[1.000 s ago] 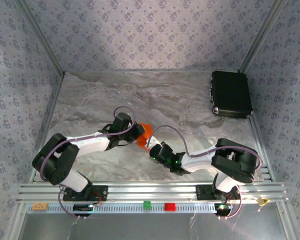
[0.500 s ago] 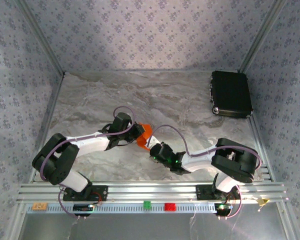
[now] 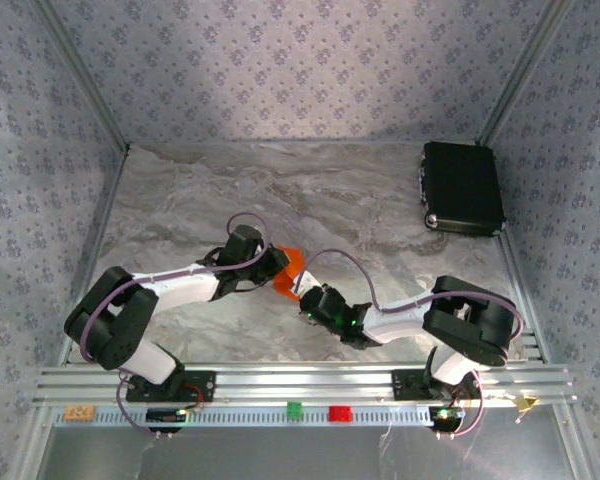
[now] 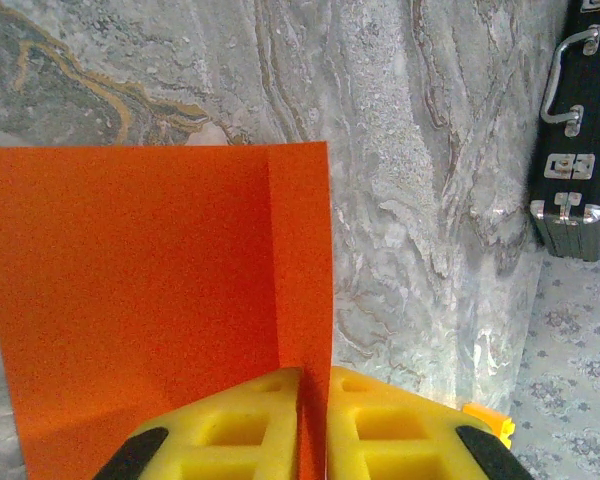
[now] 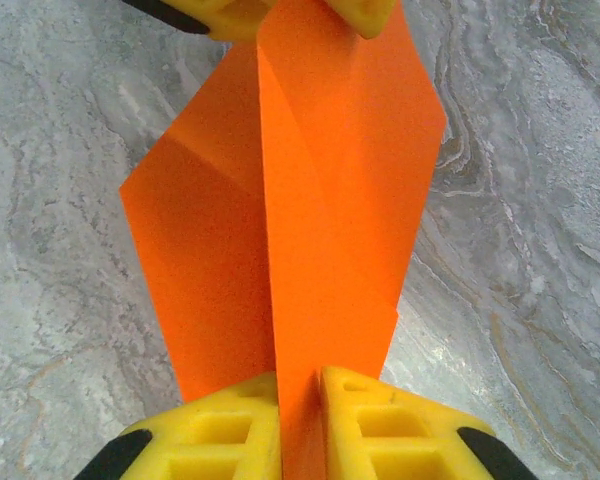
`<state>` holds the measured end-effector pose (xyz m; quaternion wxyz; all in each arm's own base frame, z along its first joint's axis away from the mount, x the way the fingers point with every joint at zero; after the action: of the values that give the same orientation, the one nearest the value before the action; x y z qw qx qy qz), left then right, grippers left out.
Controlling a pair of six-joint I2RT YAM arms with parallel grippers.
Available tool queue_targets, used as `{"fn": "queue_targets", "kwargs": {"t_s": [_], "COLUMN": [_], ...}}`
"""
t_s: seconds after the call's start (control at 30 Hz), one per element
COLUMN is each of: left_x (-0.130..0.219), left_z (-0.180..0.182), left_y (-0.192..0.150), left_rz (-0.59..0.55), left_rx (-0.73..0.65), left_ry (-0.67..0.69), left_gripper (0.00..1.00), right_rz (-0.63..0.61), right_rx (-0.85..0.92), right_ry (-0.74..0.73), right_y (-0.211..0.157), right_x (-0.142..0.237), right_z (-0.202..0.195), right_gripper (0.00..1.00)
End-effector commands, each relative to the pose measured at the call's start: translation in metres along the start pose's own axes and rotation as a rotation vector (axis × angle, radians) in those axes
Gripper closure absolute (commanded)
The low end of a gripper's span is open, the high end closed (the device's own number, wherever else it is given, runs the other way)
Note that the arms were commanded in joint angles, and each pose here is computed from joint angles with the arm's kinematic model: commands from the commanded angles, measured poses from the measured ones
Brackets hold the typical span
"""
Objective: Fold a paper plane with a square sheet of paper (pick it up from the middle)
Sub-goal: Fourth fold the wing at the center of the table.
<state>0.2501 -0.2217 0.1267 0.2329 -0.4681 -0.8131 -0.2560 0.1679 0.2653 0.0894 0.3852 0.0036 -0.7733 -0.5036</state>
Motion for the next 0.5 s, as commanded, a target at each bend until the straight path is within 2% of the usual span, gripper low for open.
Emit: {"fn": "queue_targets", "kwargs": {"t_s": [0.0, 0.1, 0.23, 0.47], "left_x": [-0.0015, -0.0019, -0.0016, -0.0017], "left_z": [-0.0050, -0.0045, -0.0043, -0.0042], "left_y": [0.0036, 0.0036, 0.0036, 0.0034], "left_rz": [0.011, 0.011, 0.011, 0.011], "left_rx": [-0.013, -0.013, -0.013, -0.011], "left_ry": [-0.005, -0.004, -0.005, -0.004], "left_gripper": [0.87, 0.87, 0.87, 0.87], "right_rz": [-0.026, -0.025, -0.031, -0.036], "right_rx": [-0.040, -0.043, -0.047, -0.050], "right_ry": [0.002, 0.009, 0.007, 0.005], "right_y": [0.0090, 0.0084, 0.0108, 0.0121], "right_x": [0.0009, 0.0006, 0.0010, 0.0019], "right_z": [-0.0013, -0.0005, -0.0006, -0.0016], "right_gripper": [0.84, 0.86, 0.81, 0.80]}}
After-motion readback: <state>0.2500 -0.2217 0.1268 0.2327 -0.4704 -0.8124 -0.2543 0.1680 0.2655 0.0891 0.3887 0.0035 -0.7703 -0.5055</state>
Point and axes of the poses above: each hand's point on the last joint's axis, 136 mm out from that joint toward the fingers, its own x axis back along the fingers, its own z axis along the line the jaws close on, y = z × x, the point moved 8 cm from there along x, back along the fingers, and after that the axes turned 4 degrees about -x, right-handed, at the moved point
